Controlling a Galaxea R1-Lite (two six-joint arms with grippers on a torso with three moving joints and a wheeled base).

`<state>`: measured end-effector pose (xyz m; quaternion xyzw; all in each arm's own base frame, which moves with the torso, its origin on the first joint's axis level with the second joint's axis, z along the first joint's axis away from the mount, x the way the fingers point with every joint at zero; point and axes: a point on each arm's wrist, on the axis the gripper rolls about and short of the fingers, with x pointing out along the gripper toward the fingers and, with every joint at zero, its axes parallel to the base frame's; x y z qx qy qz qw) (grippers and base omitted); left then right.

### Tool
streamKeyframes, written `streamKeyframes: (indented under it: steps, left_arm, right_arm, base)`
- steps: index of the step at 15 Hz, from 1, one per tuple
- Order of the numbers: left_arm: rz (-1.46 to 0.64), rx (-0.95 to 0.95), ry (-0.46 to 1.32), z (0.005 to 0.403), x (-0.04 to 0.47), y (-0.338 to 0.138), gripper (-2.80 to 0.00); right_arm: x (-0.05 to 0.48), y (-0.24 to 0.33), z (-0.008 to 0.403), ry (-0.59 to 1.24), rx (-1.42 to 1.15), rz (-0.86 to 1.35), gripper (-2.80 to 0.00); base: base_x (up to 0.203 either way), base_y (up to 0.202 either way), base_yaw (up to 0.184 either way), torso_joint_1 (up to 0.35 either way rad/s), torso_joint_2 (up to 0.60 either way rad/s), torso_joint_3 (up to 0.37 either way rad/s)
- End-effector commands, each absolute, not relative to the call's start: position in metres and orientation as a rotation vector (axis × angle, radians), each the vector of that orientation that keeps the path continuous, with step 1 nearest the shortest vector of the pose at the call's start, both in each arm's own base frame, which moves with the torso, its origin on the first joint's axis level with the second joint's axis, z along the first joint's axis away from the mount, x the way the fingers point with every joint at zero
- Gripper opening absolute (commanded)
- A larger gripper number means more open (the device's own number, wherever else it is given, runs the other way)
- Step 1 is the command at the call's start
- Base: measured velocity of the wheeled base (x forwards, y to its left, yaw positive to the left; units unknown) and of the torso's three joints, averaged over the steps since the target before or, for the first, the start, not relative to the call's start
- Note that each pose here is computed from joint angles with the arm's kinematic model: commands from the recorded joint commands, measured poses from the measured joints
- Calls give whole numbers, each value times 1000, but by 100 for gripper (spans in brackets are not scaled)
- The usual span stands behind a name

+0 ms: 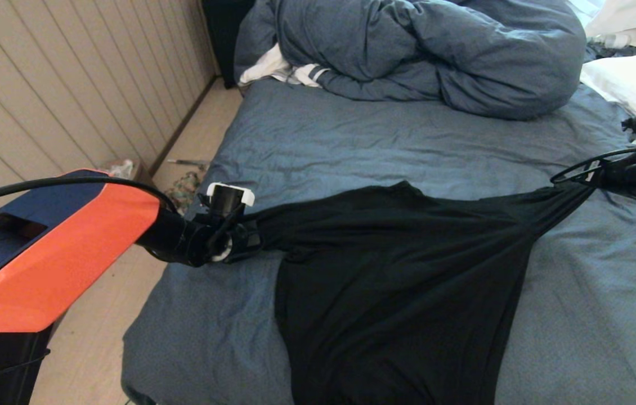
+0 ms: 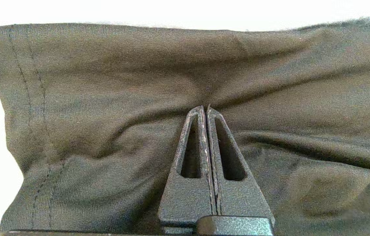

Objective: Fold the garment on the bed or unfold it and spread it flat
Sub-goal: Unford the black T-shirt

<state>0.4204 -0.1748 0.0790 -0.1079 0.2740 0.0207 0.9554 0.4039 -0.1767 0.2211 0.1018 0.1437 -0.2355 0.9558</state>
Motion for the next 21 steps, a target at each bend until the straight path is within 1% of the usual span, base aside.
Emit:
streamKeyframes:
  steps: [1, 8, 13, 16, 18, 21]
  left_arm:
    - [46, -220, 558, 77, 421, -175, -280]
    - [45, -221, 556, 77, 422, -175, -280]
    - [45, -221, 556, 79, 421, -175, -280]
    - [44, -222, 555, 81, 419, -174, -280]
    - [45, -222, 555, 81, 419, -174, -280]
    - [44, -223, 552, 82, 419, -174, -280]
  right_arm:
    - [413, -185, 207, 313, 207, -487, -280]
    - [426, -193, 167, 408, 191, -491, -280]
    - [404, -207, 129, 549, 190, -527, -280]
    - [400, -208, 105, 623, 204, -529, -280]
    - [400, -209, 96, 636, 209, -525, -280]
    - [401, -208, 96, 625, 206, -520, -280]
  base:
    - [0, 0, 0, 0, 0, 0]
    - [0, 0, 0, 0, 0, 0]
    - [0, 0, 0, 0, 0, 0]
    - [0, 0, 0, 0, 0, 0]
    - [0, 0, 0, 0, 0, 0]
    - [0, 0, 0, 0, 0, 0]
